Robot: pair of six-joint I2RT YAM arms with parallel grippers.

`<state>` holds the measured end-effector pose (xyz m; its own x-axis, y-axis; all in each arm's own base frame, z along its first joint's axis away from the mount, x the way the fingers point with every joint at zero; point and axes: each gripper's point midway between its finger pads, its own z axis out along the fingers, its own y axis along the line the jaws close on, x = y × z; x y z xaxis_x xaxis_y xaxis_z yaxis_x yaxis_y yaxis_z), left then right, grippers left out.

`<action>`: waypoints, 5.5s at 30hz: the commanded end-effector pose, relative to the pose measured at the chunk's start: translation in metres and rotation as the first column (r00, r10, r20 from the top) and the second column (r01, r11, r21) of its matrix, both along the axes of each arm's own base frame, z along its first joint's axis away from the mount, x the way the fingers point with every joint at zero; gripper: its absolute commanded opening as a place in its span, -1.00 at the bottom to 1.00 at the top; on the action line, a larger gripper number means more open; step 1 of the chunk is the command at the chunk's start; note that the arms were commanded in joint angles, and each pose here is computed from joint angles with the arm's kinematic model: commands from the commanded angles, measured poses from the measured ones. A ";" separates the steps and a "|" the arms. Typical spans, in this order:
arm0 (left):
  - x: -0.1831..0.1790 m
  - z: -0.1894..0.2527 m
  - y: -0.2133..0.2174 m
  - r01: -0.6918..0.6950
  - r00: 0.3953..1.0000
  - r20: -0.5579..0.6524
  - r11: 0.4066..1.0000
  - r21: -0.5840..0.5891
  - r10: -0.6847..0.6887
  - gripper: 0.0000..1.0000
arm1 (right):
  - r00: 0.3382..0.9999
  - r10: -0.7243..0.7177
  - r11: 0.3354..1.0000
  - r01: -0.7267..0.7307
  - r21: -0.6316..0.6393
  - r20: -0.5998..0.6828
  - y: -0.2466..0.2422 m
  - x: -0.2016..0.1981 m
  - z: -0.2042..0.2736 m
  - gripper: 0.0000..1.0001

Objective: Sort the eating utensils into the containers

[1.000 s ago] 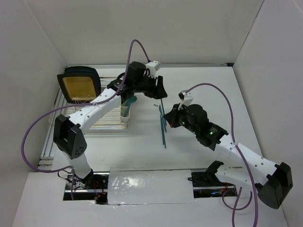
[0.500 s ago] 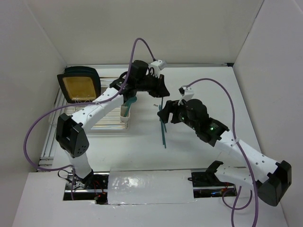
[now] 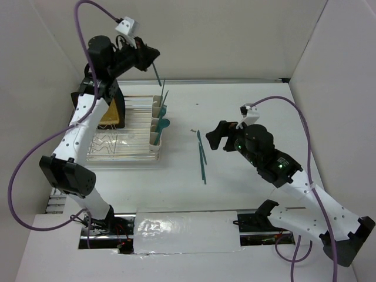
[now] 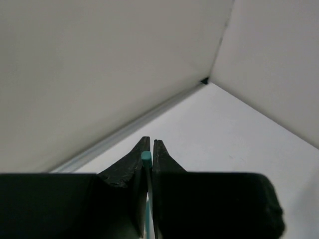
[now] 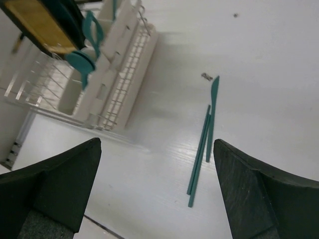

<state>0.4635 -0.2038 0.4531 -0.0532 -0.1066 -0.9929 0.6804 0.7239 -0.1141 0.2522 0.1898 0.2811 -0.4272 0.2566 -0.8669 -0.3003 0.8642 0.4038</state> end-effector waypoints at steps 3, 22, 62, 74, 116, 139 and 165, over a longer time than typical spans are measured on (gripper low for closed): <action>0.016 0.029 0.034 -0.109 0.973 0.212 0.993 0.056 0.094 -1.00 | 0.995 -0.049 0.996 0.042 -0.079 -0.086 0.001 0.013 -0.040 1.00; 0.063 -0.093 0.013 -0.040 0.993 0.117 0.981 0.188 0.019 -1.00 | 0.973 -0.142 0.979 0.110 -0.174 -0.181 0.001 0.047 -0.080 1.00; -0.073 -0.010 0.035 -0.041 0.999 0.018 0.997 0.068 0.040 0.72 | 0.897 -0.057 0.974 -0.046 -0.220 -0.438 0.021 0.040 -0.198 0.50; -0.125 -0.063 0.035 0.039 0.991 -0.126 0.998 0.052 -0.032 0.76 | 0.891 -0.084 0.943 -0.073 -0.324 -0.447 0.026 0.046 -0.226 -0.03; -0.144 -0.099 -0.054 0.234 0.886 -0.392 0.969 -0.077 -0.246 0.67 | 0.992 0.068 0.997 -0.072 -0.035 -0.108 0.038 0.049 -0.096 -1.00; -0.099 -0.129 -0.147 0.257 0.859 -0.435 0.962 -0.090 -0.270 0.32 | 0.954 0.278 0.951 -0.290 0.108 0.111 0.053 0.004 -0.012 -1.00; -0.068 -0.025 -0.058 0.231 0.955 -0.172 0.969 -0.083 -0.243 -1.00 | 0.998 -0.049 0.997 0.046 0.060 0.034 -0.019 0.000 0.036 1.00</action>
<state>0.4036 -0.3099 0.3394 -0.4828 -0.0539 -0.8741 0.7265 0.5327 -0.4341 0.2588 0.1980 0.3068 -0.4174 0.3071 -0.8552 -0.3571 0.8100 0.4652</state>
